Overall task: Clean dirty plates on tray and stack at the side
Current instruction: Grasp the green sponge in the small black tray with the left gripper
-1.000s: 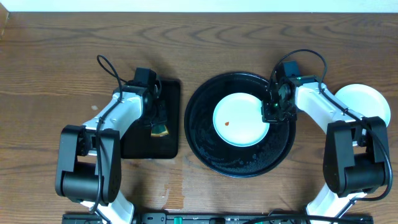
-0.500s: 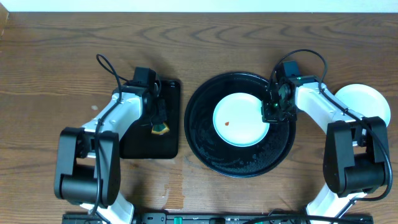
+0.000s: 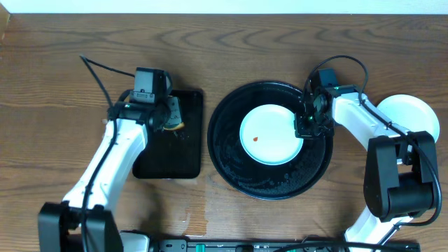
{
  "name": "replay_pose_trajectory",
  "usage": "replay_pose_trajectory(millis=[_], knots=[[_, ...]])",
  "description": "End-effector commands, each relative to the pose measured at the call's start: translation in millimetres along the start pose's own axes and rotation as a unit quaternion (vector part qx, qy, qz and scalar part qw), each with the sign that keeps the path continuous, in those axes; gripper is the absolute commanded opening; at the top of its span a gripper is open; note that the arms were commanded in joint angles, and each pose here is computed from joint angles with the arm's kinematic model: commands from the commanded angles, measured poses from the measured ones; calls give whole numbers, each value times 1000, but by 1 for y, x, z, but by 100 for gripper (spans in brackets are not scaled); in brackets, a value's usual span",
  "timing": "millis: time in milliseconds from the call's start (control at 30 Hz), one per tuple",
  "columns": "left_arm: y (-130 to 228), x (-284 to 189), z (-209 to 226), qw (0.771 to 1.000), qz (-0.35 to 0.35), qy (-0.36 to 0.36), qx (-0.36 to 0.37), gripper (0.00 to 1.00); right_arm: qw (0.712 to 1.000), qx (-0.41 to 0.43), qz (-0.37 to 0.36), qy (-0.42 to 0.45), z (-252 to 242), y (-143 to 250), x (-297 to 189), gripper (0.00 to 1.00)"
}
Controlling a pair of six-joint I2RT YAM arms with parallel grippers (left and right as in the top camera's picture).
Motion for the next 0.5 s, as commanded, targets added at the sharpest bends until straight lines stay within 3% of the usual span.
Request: replay_pose_trajectory(millis=[0, 467], knots=[[-18, -20, 6, 998, -52, -23, 16, 7, 999, -9, 0, 38, -9, 5, 6, 1], [-67, -75, 12, 976, -209, -58, 19, 7, 999, -9, 0, 38, -9, 5, 6, 1]])
Point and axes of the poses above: each gripper's point midway between its finger pads, its own x axis out along the fingers, its own z axis along the line the jaws close on, y = z × x, the point moved 4 cm from there along -x, back along the fingers, and after that the axes turned 10 degrees about x, right-handed, at the moved point
